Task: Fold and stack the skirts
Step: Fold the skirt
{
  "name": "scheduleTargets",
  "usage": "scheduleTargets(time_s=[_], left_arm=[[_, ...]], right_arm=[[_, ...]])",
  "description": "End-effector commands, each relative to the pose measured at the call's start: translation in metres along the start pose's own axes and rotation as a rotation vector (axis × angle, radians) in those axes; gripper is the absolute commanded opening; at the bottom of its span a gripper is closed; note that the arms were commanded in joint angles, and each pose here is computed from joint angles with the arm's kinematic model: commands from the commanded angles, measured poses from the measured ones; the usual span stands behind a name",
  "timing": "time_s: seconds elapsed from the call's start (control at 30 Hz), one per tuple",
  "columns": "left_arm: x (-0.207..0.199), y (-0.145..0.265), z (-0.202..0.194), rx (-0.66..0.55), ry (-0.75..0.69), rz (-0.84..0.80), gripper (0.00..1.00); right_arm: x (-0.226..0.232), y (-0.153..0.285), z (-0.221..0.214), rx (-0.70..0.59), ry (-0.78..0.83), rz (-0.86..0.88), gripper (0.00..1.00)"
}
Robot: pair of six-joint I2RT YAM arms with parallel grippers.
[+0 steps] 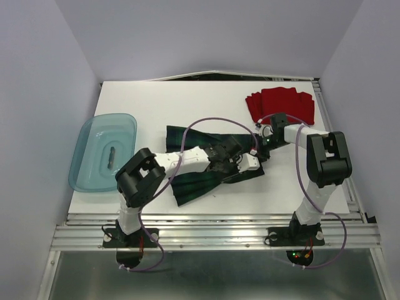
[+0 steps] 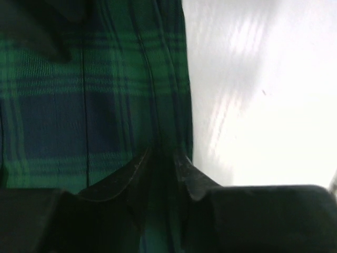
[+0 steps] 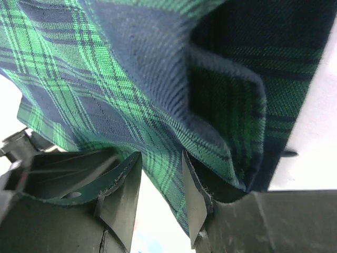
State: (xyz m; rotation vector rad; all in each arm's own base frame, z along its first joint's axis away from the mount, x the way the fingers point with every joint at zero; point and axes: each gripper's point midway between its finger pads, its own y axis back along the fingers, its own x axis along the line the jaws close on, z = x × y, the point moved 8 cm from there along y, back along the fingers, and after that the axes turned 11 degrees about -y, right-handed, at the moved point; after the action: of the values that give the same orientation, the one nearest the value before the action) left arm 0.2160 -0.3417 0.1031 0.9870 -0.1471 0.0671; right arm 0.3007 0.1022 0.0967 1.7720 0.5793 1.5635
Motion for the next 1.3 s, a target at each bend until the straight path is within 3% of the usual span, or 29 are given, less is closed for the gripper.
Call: scheduleTargets(time_s=[0.0, 0.17, 0.2, 0.33, 0.37, 0.7, 0.8, 0.9, 0.93, 1.07, 1.13, 1.27], left_arm=[[-0.011, 0.065, 0.009, 0.017, 0.028, -0.005, 0.39], [-0.023, 0.117, -0.022, 0.058, 0.050, 0.038, 0.53], [-0.026, 0.121, -0.029, 0.073, 0.038, 0.048, 0.63], [-0.044, 0.127, -0.067, 0.155, 0.001, 0.072, 0.69], [-0.047, 0.126, -0.072, 0.168, 0.000, 0.064, 0.83], [-0.060, 0.088, -0.112, 0.322, 0.073, 0.047, 0.85], [-0.063, 0.082, -0.121, 0.369, 0.075, 0.034, 0.77], [-0.060, 0.084, -0.127, 0.405, 0.056, 0.079, 0.60], [-0.060, 0.085, -0.131, 0.418, 0.043, 0.090, 0.49], [-0.042, 0.113, -0.127, 0.460, -0.011, 0.284, 0.21], [-0.025, 0.136, -0.106, 0.433, -0.026, 0.394, 0.07], [-0.010, 0.182, -0.089, 0.433, -0.083, 0.550, 0.00]], right_arm=[[-0.027, -0.010, 0.001, -0.007, 0.045, -0.118, 0.42], [-0.032, -0.012, -0.001, -0.001, 0.044, -0.137, 0.42], [-0.032, -0.012, -0.001, -0.003, 0.047, -0.139, 0.42], [-0.036, -0.012, -0.004, 0.001, 0.044, -0.157, 0.42], [-0.037, -0.012, -0.005, 0.002, 0.043, -0.163, 0.42], [-0.038, -0.009, -0.006, -0.005, 0.062, -0.187, 0.42], [-0.040, -0.008, -0.008, -0.009, 0.066, -0.202, 0.42], [-0.042, -0.008, -0.010, -0.005, 0.070, -0.218, 0.42], [-0.042, -0.007, -0.010, -0.004, 0.073, -0.216, 0.42], [-0.047, -0.008, -0.012, 0.006, 0.077, -0.240, 0.41], [-0.049, -0.008, -0.015, 0.013, 0.078, -0.244, 0.41], [-0.051, -0.009, -0.018, 0.028, 0.075, -0.246, 0.40]])
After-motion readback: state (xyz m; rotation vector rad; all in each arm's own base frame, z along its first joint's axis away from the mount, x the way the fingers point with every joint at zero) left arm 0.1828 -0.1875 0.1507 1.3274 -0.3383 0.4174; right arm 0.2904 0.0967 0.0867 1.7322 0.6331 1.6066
